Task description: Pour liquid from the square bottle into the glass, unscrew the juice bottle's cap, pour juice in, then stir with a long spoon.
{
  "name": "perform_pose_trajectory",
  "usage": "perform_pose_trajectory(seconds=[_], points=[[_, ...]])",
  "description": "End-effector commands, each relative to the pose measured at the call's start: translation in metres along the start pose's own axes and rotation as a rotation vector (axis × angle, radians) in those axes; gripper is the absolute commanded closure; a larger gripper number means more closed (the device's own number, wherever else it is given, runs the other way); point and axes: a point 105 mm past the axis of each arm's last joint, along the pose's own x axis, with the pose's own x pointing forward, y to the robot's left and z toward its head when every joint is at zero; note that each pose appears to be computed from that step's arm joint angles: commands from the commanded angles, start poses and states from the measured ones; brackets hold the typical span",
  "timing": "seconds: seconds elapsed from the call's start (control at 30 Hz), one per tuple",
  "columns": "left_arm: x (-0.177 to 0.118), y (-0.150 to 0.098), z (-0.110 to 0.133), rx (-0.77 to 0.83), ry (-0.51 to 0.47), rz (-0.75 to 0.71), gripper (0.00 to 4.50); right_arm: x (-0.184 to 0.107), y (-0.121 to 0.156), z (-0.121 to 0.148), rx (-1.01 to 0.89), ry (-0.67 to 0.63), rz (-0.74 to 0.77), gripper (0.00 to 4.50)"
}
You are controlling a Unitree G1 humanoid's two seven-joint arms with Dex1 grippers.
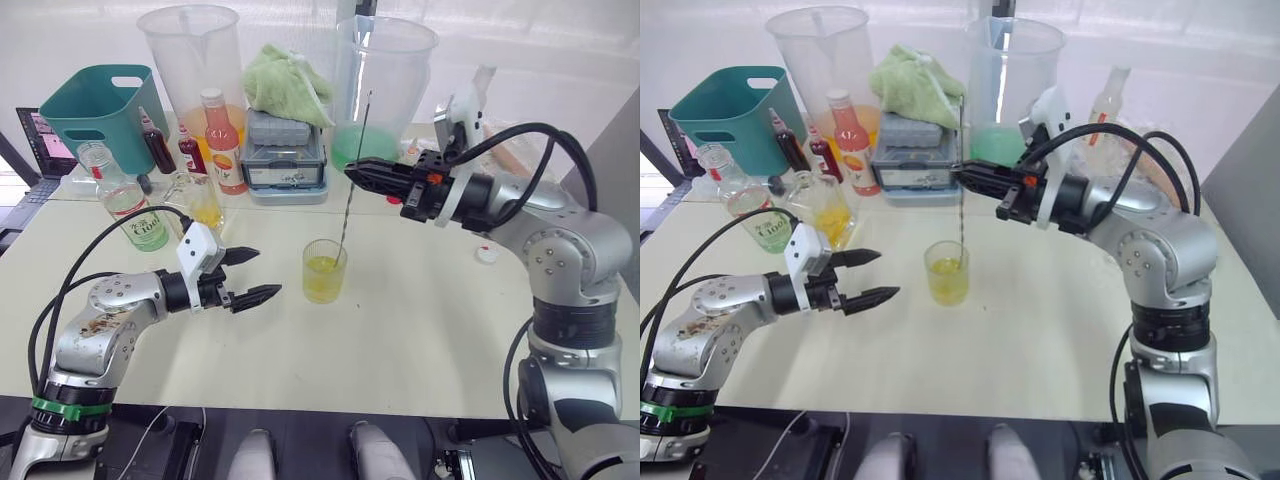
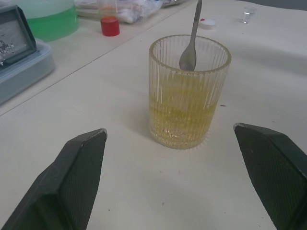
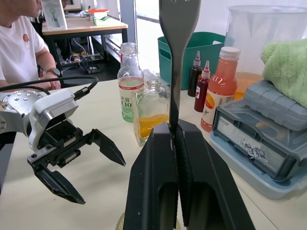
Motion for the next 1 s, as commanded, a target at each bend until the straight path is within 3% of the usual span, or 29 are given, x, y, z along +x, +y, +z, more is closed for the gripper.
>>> perform_pose_trajectory(seconds=[0.03,0.33,0.57,0.83,1.0], points=[[0.0,-0.003,0.011,0.054,-0.033,0.0,0.01,-0.004,0.003,0.02,-0.062,-0.042,0.01,4.5],[-0.003,0.0,0.016,0.046,-0.052,0.008,0.01,-0.013,0.008,0.036,-0.014,-0.092,0.055,4.5],[-0.006,0.001,0.022,0.054,-0.064,0.001,0.01,-0.034,0.005,0.064,-0.021,-0.13,0.047,4.5],[-0.021,-0.001,0.044,0.131,-0.141,-0.018,0.01,-0.064,-0.025,0.11,-0.011,-0.155,-0.154,4.5],[-0.027,-0.003,0.047,0.15,-0.15,-0.032,0.01,-0.081,-0.026,0.112,0.042,-0.047,-0.166,4.5]])
